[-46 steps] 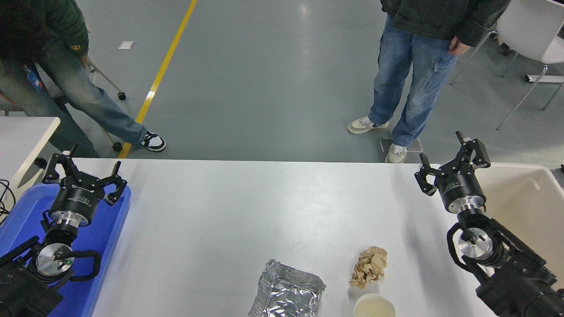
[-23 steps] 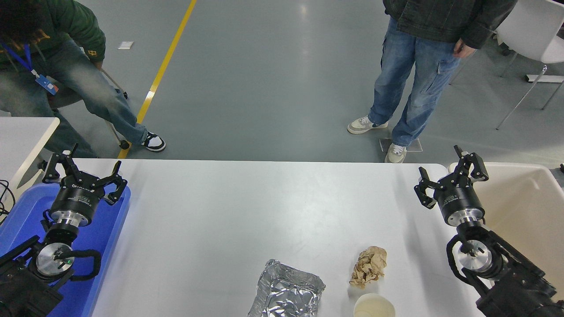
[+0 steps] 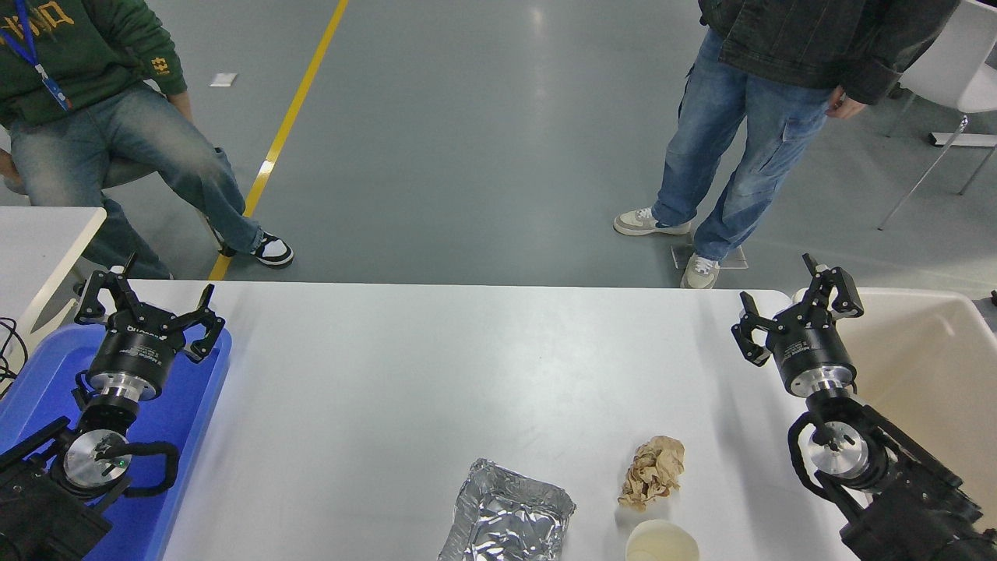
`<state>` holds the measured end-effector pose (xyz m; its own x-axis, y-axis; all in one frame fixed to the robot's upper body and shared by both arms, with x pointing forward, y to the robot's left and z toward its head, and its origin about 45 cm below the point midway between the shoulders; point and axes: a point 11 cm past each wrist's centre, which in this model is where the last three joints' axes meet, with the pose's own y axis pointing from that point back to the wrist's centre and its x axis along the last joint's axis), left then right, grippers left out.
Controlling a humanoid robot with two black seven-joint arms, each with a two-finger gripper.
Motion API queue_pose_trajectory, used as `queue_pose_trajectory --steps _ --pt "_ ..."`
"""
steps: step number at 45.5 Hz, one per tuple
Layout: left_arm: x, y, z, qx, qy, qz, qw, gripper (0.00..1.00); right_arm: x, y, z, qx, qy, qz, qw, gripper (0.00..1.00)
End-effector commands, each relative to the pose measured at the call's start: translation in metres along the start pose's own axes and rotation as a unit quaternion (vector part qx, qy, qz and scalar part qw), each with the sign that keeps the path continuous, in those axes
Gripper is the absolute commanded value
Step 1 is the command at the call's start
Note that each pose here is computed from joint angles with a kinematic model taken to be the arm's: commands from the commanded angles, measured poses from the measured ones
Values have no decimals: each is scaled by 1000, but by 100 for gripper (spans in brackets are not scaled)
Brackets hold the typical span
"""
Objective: Clean the table surface
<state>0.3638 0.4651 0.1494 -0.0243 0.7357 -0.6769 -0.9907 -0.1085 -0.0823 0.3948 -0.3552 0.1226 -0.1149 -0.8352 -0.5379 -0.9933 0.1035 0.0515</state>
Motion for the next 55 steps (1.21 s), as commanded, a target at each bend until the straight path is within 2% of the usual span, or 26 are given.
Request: queue_pose_trajectory --steps 1,30,42,55 --pt "0 0 0 1 0 0 1000 100 -1 0 0 -1 1 -4 1000 100" --pt "0 0 0 0 0 0 1000 100 -4 0 -2 -15 8 -12 1000 100" --pt "0 0 0 0 0 0 1000 100 -11 6 -29 -39 38 -57 997 100" --pt "0 0 0 0 0 0 1000 100 -15 33 -69 -66 204 -132 968 100"
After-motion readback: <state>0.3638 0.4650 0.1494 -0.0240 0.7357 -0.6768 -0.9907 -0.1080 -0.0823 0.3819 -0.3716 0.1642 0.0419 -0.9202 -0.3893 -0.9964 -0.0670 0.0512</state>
